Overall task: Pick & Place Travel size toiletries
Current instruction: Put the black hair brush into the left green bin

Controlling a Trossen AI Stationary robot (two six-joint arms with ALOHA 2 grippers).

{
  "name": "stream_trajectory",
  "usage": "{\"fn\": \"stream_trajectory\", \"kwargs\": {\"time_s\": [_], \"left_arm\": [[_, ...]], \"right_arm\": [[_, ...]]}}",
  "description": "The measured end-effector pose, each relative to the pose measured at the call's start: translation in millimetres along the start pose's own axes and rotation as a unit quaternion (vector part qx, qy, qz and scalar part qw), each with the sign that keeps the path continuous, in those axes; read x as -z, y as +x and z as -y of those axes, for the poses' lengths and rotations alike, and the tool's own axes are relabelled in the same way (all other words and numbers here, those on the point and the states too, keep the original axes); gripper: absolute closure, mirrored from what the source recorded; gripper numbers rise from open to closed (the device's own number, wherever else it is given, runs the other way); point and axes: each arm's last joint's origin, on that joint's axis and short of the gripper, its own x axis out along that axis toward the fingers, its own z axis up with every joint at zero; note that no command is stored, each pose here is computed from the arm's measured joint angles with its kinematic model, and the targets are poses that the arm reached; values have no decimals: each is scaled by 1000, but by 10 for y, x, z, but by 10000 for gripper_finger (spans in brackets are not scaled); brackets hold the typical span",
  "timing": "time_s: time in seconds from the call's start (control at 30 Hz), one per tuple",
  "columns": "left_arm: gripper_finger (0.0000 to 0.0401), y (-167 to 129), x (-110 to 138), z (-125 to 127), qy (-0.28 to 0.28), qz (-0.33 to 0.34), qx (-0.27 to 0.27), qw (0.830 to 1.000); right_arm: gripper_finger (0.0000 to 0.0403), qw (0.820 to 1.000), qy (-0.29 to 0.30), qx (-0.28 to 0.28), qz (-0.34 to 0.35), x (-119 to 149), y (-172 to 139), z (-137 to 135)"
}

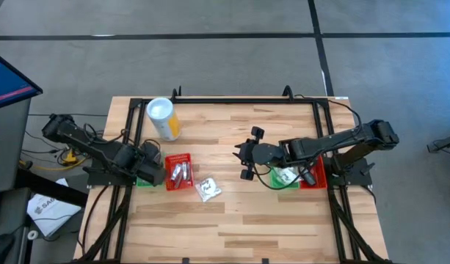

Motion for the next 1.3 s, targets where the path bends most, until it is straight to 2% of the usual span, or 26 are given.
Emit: {"fn": "stream_trajectory", "kwargs": {"time_s": [0.23,0.5,0.73,0.97,1.3], "left_arm": [[376,-15,54,-45,-30,-10,-22,999],[376,-41,160,-22,-63,-1,-16,998],[376,-12,215,31,-73,5,-21,997],[376,158,277,46,-79,-4,-22,997],[370,177,280,41,-81,0,-20,997]], "right_arm": [[300,1000,1,1,0,0,3,6],[300,1000,5,8,-3,2,30,57],[300,1000,7,13,-6,7,49,95],[300,1000,7,13,-7,9,49,95],[300,1000,7,13,-7,9,48,93]]}}
